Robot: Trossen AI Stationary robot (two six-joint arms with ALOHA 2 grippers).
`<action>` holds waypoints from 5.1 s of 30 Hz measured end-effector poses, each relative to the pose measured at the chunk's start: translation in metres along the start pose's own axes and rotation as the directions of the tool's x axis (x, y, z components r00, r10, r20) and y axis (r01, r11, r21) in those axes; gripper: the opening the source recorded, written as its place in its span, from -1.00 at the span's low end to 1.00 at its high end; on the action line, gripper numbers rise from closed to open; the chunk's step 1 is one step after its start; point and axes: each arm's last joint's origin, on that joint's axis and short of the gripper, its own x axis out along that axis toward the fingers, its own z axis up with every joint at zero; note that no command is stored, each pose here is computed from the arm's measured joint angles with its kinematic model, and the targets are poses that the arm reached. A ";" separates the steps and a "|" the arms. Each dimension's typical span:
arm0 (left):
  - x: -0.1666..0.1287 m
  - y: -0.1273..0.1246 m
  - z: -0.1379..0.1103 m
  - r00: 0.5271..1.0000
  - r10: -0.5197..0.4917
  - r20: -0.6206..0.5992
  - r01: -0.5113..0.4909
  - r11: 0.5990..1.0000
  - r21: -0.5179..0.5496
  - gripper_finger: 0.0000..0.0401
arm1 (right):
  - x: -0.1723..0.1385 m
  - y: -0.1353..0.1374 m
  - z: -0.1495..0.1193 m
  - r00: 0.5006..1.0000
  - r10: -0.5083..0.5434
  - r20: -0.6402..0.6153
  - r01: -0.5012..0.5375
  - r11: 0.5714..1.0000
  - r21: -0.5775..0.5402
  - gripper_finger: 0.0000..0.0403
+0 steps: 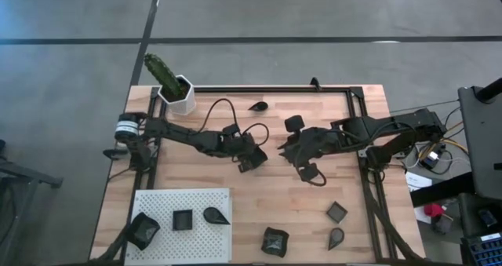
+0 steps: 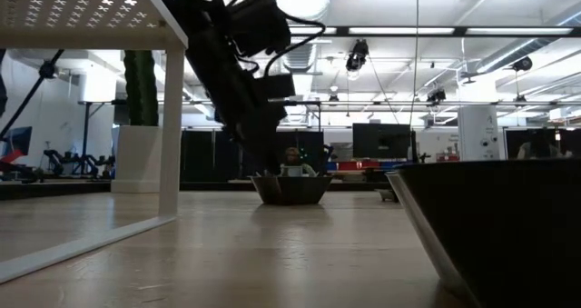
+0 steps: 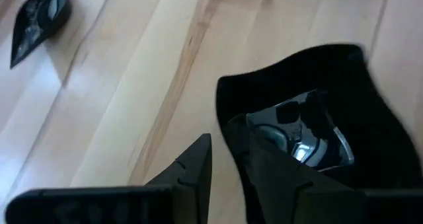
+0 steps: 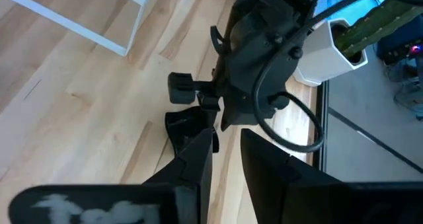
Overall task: Pick & Place Mini shaped plates
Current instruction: Stack the distorted square plate on top of the other distorted square plate on the shelf
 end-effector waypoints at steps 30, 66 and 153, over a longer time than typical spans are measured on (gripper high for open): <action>-0.013 0.004 0.002 1.000 -0.018 -0.012 0.018 1.000 0.019 -1.00 | 0.000 0.000 0.000 1.000 -0.001 0.000 0.001 1.000 0.000 -0.68; -0.293 0.098 -0.062 0.791 -0.610 -0.050 0.610 0.779 0.144 -1.00 | -0.001 -0.001 0.001 1.000 -0.007 0.014 0.006 0.996 0.085 -0.72; -0.289 -0.010 -0.120 0.324 -0.795 -0.513 0.935 0.351 0.048 -1.00 | -0.005 -0.016 0.027 0.949 -0.075 0.306 0.028 0.988 0.155 -0.73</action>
